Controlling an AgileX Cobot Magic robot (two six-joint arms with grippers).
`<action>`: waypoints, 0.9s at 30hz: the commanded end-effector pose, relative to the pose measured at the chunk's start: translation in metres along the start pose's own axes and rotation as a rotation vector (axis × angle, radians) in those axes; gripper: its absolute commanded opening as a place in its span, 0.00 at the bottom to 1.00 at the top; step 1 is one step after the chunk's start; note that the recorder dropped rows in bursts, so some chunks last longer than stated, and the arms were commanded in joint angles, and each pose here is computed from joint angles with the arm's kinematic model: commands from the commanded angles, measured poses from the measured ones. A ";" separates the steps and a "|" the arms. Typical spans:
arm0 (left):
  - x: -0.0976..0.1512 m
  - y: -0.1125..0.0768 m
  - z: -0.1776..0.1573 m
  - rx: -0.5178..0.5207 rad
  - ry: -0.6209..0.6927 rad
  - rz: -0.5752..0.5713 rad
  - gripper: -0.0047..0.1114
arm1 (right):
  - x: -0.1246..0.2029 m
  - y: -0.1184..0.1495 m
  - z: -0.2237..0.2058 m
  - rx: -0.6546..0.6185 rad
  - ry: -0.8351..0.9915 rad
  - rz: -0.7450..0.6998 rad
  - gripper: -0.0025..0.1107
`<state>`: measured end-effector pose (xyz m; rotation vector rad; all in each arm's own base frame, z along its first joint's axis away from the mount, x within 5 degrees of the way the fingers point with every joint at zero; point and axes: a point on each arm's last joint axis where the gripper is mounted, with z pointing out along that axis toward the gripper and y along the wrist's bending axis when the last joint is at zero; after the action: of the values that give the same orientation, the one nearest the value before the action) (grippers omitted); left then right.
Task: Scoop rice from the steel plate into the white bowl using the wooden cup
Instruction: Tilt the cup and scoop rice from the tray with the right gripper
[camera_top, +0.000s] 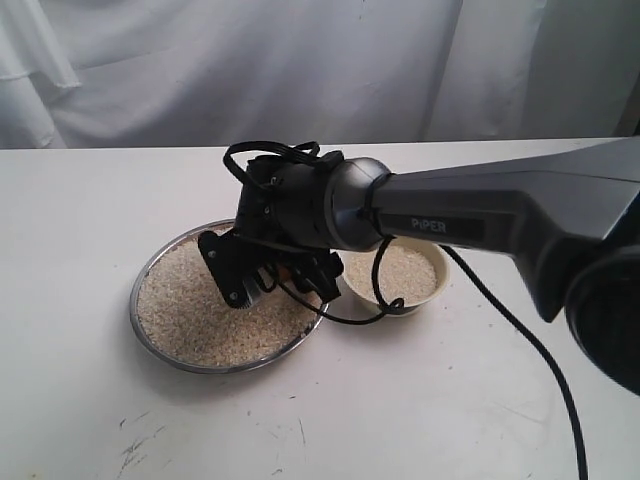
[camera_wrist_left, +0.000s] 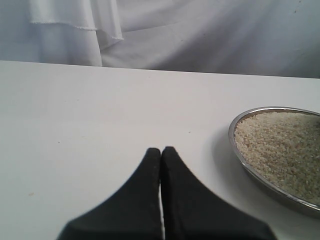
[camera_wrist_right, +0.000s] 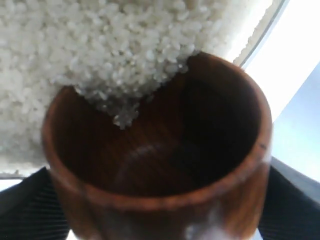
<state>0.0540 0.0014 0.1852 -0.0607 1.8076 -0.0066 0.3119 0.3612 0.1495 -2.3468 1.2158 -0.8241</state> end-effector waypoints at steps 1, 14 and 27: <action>0.001 0.000 0.000 -0.001 -0.006 -0.002 0.04 | -0.009 0.001 -0.002 0.003 -0.028 -0.008 0.02; 0.001 0.000 0.000 -0.001 -0.006 -0.002 0.04 | -0.025 -0.001 -0.011 0.019 -0.062 -0.012 0.02; 0.001 0.000 0.000 -0.001 -0.006 -0.002 0.04 | -0.041 0.000 -0.019 0.040 -0.104 -0.026 0.02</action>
<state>0.0540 0.0014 0.1852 -0.0607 1.8076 -0.0066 0.2851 0.3871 0.1492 -2.3664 1.1360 -0.7697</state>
